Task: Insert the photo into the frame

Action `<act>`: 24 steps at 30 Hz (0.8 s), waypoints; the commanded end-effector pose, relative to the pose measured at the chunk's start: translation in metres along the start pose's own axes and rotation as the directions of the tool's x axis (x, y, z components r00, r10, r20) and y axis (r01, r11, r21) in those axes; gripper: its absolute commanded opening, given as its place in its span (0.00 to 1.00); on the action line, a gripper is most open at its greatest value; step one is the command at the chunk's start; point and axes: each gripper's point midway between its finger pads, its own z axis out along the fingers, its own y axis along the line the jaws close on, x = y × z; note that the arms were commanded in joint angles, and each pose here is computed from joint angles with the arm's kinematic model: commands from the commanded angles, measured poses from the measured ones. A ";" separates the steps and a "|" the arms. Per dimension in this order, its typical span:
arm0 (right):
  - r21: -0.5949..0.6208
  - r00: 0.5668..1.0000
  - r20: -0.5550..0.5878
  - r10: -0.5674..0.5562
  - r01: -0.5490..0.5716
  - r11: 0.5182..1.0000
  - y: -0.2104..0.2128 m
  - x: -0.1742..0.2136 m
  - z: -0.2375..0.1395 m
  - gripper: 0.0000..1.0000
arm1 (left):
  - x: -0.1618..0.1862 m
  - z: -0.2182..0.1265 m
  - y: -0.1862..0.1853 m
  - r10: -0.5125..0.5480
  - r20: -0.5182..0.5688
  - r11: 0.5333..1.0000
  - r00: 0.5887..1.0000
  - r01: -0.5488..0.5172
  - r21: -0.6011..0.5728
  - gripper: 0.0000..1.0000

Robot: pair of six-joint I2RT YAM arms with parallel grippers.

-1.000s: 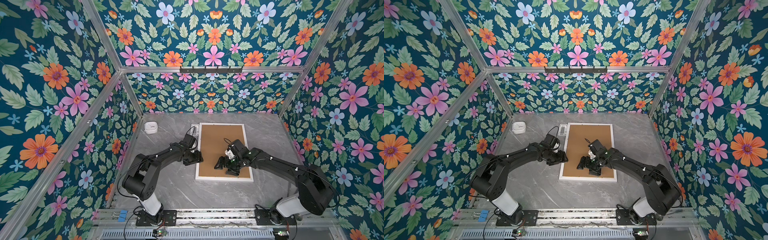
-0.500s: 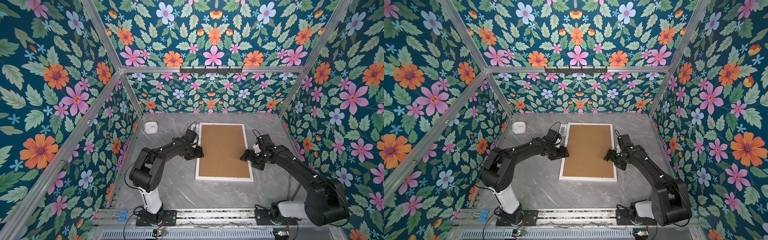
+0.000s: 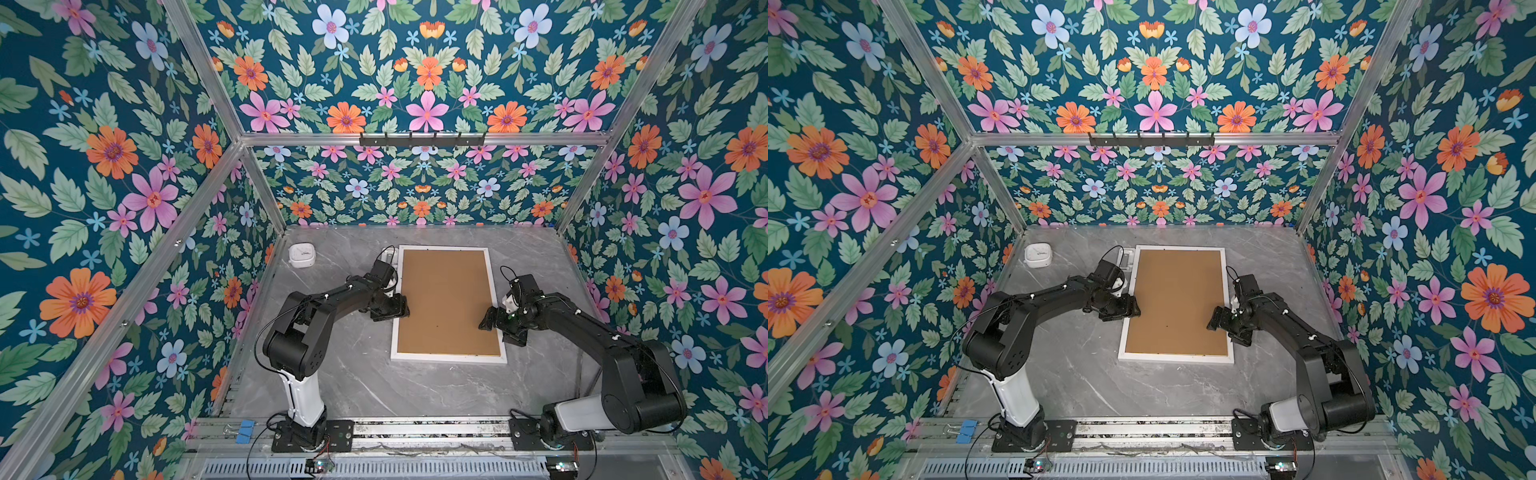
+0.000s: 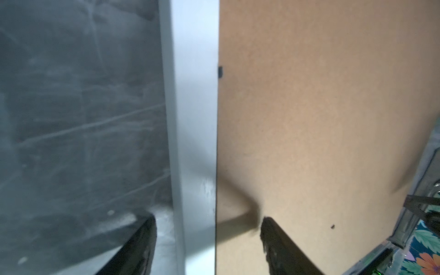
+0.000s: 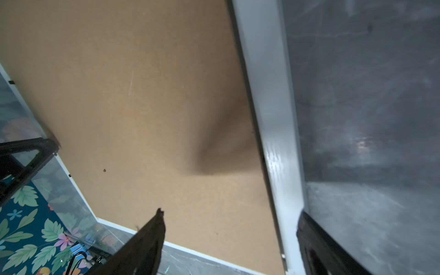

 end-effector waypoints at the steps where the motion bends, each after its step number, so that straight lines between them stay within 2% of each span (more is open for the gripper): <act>1: -0.058 1.000 -0.013 -0.025 0.024 0.998 0.010 0.001 0.003 0.86 | 0.002 0.003 -0.004 0.005 -0.011 0.999 1.000 -0.005 0.037 0.73; 11: -0.070 0.998 -0.031 -0.047 0.045 0.997 0.017 0.005 0.012 0.86 | 0.006 0.006 -0.013 -0.023 -0.011 0.995 1.000 0.024 0.101 0.72; 19: 0.121 0.996 -0.027 -0.081 0.084 0.989 0.000 0.008 0.019 0.86 | 0.009 0.007 -0.020 -0.029 -0.013 0.992 1.000 0.030 0.121 0.71; 24: 0.170 0.996 -0.040 -0.081 0.086 0.982 -0.006 0.010 0.022 0.85 | 0.011 0.007 -0.020 -0.030 -0.012 0.993 0.999 0.031 0.118 0.71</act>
